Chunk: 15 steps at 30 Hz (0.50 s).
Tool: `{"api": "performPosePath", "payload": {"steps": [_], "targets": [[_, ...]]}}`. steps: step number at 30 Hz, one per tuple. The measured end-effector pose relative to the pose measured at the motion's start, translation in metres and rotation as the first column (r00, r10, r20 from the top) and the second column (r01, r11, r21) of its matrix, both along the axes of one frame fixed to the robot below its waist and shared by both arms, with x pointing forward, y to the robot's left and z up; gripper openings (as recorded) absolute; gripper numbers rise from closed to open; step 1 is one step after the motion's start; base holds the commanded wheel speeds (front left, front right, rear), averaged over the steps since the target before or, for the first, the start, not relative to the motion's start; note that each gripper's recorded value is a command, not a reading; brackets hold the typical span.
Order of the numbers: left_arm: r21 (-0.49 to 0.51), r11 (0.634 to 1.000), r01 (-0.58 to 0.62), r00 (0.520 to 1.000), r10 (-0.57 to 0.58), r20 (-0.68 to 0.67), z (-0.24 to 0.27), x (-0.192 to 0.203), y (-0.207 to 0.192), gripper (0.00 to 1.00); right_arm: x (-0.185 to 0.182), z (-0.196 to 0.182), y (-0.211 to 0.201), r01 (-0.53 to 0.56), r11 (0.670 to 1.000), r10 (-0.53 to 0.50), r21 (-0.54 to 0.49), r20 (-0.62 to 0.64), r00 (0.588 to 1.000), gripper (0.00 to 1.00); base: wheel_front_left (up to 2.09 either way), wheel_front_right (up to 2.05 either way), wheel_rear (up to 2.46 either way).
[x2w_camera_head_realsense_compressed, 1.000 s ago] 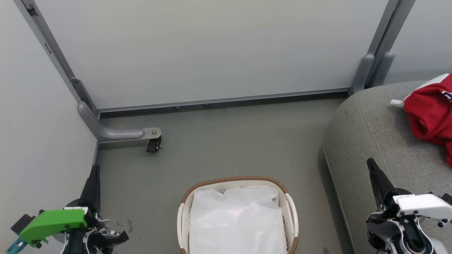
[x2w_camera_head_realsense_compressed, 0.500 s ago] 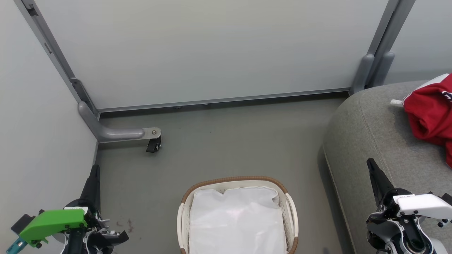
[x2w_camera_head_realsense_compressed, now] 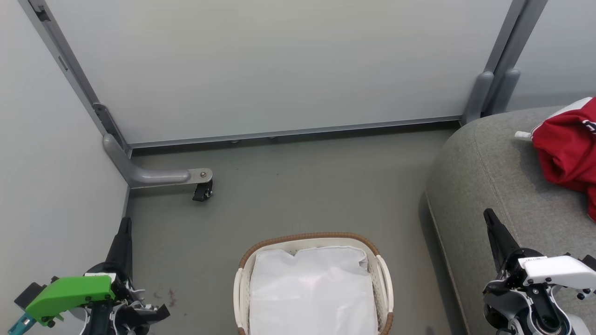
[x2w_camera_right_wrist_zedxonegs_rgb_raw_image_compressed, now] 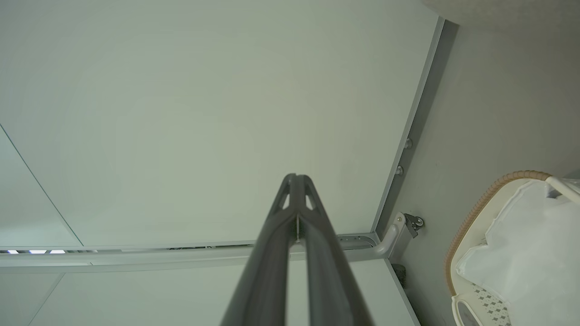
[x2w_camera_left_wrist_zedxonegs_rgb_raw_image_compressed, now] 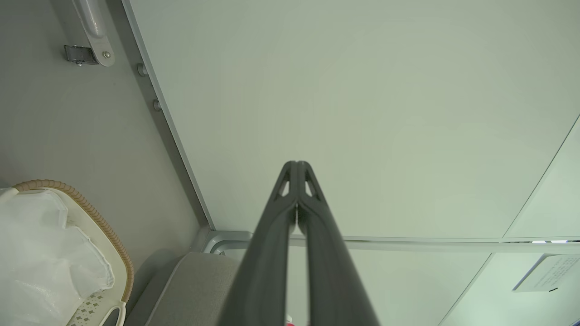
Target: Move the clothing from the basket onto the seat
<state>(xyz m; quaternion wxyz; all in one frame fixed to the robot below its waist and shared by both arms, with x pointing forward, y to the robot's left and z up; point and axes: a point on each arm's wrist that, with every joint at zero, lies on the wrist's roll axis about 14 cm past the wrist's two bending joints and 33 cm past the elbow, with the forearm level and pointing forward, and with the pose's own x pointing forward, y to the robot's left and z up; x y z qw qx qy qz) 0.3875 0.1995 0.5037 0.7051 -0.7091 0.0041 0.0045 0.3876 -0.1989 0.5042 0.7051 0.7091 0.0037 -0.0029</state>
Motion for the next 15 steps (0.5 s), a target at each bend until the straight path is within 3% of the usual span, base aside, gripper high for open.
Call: {"api": "performPosePath", "payload": {"steps": [15], "targets": [[0.000,1.000,0.000,1.000,0.000,0.000,0.0001,0.0000,0.0000,0.00,0.0000,0.0000,0.0000,0.000,1.000,0.000,0.000,0.000,1.000,0.00,0.00,0.00,0.00]]}}
